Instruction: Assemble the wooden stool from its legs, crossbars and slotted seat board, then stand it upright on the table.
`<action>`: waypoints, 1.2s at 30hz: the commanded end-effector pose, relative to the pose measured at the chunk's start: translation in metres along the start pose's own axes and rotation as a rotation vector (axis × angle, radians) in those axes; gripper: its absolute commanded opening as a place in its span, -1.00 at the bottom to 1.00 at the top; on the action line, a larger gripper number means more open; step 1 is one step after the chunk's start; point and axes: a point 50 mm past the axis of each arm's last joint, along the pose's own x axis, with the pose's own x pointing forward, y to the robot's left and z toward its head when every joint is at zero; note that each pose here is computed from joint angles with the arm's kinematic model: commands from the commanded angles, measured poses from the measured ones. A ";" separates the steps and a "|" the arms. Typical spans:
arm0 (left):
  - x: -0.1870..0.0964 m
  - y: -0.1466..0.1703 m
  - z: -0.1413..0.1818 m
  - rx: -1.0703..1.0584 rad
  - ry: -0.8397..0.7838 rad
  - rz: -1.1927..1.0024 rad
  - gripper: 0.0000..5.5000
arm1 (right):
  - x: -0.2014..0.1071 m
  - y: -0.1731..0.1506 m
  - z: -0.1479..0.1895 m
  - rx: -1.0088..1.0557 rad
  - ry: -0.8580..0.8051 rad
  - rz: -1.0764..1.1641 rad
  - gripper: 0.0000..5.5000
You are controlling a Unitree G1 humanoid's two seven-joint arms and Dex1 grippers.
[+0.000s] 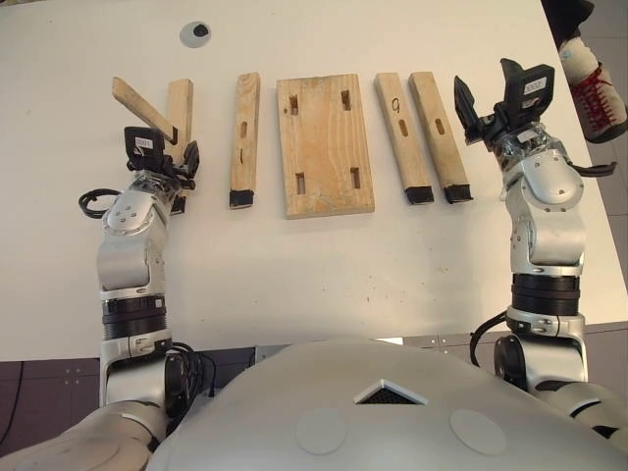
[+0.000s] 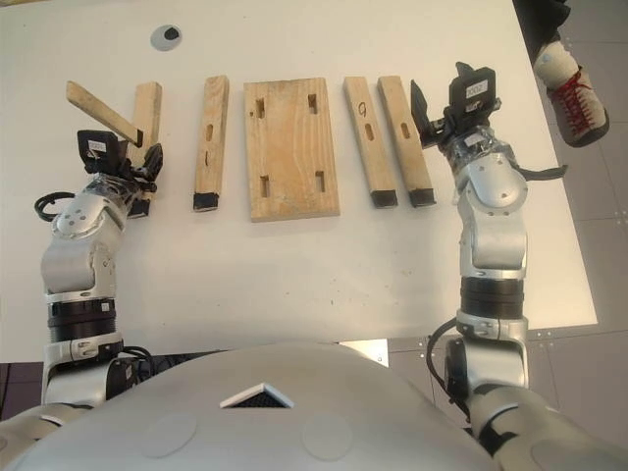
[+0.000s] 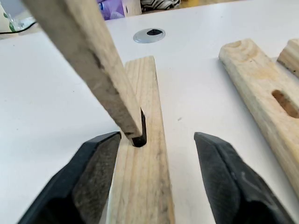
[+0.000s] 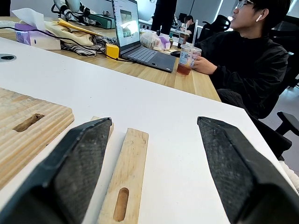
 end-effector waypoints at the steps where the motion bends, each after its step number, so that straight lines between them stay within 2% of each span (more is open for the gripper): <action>1: -0.004 0.006 -0.004 -0.010 0.083 0.047 0.04 | -0.001 0.002 0.001 -0.008 0.012 0.001 0.23; 9: -0.007 0.004 -0.009 -0.045 0.182 0.062 0.04 | -0.001 0.002 -0.001 -0.007 0.025 0.006 0.23; 16: -0.009 0.000 -0.007 0.037 0.204 0.032 -0.26 | 0.000 0.005 0.000 -0.005 0.024 0.006 0.23; 18: -0.007 -0.001 0.004 0.031 0.136 0.038 -0.26 | 0.000 0.004 0.001 -0.005 0.019 0.003 0.23; 20: -0.004 -0.006 0.029 -0.014 -0.001 0.005 -0.26 | 0.001 0.002 0.003 -0.003 0.006 -0.007 0.23; 22: 0.001 -0.020 0.056 -0.141 -0.115 -0.135 -0.26 | 0.004 0.000 0.009 0.010 -0.023 -0.012 0.23; 24: 0.007 -0.039 0.078 -0.367 -0.176 -0.423 -0.26 | 0.012 0.003 0.019 0.118 -0.075 0.039 0.23; 26: 0.008 -0.051 0.097 -0.579 -0.225 -0.737 -0.26 | 0.020 0.012 0.038 0.367 -0.166 0.169 0.23; 28: 0.008 -0.062 0.101 -0.662 -0.221 -1.031 -0.26 | 0.027 0.022 0.063 0.694 -0.268 0.428 0.23; 30: 0.009 -0.068 0.102 -0.697 -0.212 -1.230 -0.26 | 0.034 0.030 0.071 0.899 -0.244 0.654 0.23; 36: 0.015 -0.082 0.108 -0.724 -0.244 -1.462 -0.26 | 0.054 0.052 0.090 1.262 -0.063 0.897 0.60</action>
